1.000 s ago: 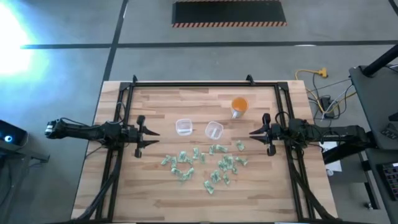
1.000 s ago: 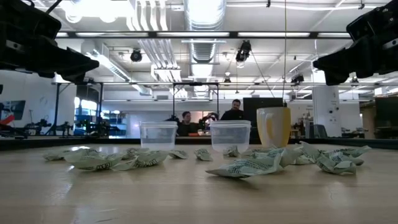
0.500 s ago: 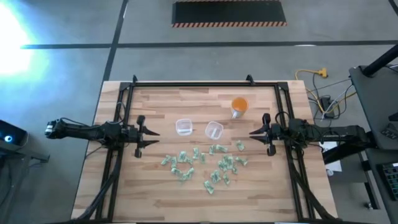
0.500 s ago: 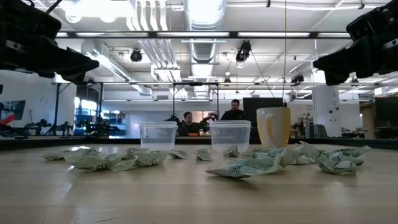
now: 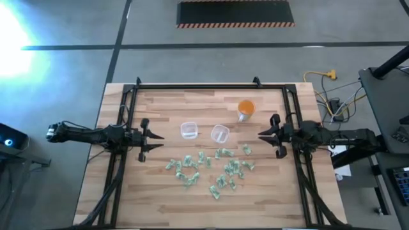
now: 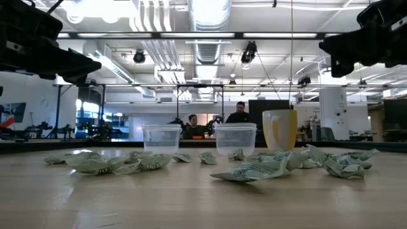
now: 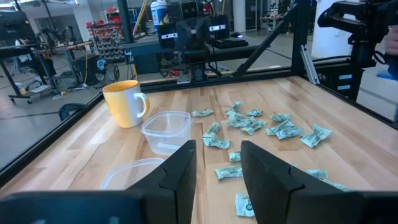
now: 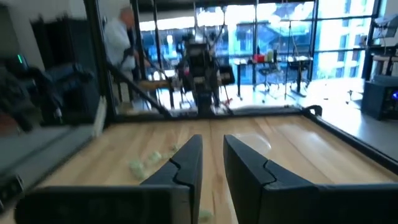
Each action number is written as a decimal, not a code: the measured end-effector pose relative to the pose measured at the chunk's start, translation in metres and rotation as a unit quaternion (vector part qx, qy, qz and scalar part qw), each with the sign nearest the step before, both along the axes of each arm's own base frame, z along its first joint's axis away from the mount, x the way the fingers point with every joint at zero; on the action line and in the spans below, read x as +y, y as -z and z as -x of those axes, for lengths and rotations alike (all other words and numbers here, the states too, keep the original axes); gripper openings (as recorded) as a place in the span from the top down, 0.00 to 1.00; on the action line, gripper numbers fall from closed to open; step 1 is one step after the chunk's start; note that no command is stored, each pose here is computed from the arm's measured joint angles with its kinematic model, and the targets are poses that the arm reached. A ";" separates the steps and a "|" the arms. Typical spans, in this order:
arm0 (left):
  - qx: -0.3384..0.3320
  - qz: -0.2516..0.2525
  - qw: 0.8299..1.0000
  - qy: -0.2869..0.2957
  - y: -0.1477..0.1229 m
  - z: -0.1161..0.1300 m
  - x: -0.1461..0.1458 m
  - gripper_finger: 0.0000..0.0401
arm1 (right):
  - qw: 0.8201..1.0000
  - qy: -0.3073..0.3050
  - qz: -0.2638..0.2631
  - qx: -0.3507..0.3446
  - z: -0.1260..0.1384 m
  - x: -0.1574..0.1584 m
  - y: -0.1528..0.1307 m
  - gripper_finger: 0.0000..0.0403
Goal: Pick and place items into bin
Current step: Put the white stevia packet into the left transparent bin
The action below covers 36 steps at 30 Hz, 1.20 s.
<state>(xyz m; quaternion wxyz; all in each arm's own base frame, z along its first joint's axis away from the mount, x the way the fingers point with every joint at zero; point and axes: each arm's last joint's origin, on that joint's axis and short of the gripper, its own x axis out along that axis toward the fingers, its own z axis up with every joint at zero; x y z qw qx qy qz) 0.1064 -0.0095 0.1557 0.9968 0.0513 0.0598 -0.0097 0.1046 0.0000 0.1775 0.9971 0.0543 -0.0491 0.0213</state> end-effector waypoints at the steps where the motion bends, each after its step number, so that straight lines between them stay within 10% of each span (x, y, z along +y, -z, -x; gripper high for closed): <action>1: 0.000 0.000 1.000 0.000 0.000 0.000 0.000 0.73 | 1.000 -0.001 -0.006 -0.009 0.000 0.000 -0.002 0.86; 16: -0.011 0.003 1.000 -0.001 -0.002 0.000 0.000 0.73 | 0.992 -0.013 0.007 -0.127 0.006 0.001 -0.024 0.86; 36: -0.311 -0.015 0.950 -0.005 -0.062 0.011 0.001 0.73 | 0.978 -0.001 0.124 -0.166 0.011 0.002 -0.052 0.86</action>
